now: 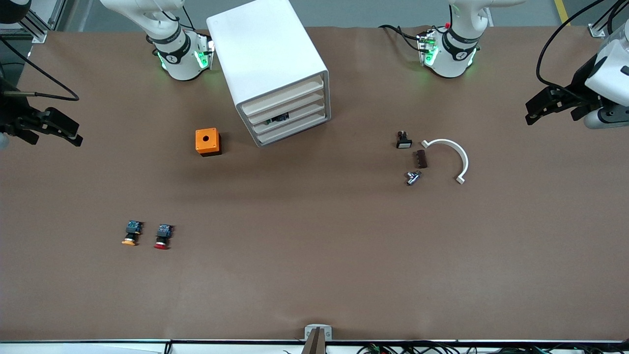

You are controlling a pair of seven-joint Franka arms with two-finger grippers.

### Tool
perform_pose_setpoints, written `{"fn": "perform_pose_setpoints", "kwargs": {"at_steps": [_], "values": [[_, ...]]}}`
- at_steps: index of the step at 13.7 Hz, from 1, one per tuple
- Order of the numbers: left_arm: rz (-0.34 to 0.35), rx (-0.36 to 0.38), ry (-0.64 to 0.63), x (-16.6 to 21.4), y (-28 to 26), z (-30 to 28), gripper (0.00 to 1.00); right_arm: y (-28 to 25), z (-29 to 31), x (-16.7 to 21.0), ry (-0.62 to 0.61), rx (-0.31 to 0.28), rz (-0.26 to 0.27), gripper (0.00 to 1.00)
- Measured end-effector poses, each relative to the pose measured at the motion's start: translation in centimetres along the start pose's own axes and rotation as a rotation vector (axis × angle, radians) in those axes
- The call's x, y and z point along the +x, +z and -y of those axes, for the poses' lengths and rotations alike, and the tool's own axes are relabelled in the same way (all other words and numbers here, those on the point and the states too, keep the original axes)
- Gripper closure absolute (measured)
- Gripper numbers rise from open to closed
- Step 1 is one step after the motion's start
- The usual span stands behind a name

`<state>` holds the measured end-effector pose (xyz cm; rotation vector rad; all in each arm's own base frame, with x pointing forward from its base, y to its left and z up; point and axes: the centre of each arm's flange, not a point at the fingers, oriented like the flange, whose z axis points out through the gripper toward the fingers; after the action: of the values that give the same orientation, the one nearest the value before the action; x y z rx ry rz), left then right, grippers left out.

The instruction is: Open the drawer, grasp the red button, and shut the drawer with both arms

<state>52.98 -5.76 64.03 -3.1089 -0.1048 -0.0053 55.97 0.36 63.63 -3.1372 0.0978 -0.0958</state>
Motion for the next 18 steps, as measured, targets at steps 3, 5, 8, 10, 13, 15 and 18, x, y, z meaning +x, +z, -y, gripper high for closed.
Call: {"fn": "perform_pose_setpoints", "kwargs": {"at_steps": [3,5,8,10,13,15,18], "values": [[-0.011,-0.002,0.001,0.12,-0.09,-0.05,0.00,0.00,0.00,0.00,0.000,0.000,0.000,0.00],[-0.014,-0.002,0.001,0.15,-0.08,-0.07,0.00,-0.01,0.00,0.02,0.000,0.000,-0.002,0.00],[-0.014,-0.002,0.001,0.16,-0.03,-0.08,0.00,-0.03,-0.03,0.05,0.000,-0.003,-0.004,0.00],[-0.013,-0.002,0.002,0.15,0.03,-0.13,0.00,-0.05,-0.08,0.06,0.000,-0.008,-0.006,0.00],[-0.012,-0.002,0.003,0.14,0.08,-0.21,0.00,-0.05,-0.14,0.07,0.000,-0.010,-0.007,0.00],[-0.012,-0.002,0.003,0.14,0.08,-0.21,0.00,-0.05,-0.16,0.08,0.001,-0.010,-0.007,0.00],[-0.012,-0.002,0.003,0.14,0.10,-0.21,0.00,-0.14,-0.33,0.26,0.003,-0.012,-0.022,0.00]]}}
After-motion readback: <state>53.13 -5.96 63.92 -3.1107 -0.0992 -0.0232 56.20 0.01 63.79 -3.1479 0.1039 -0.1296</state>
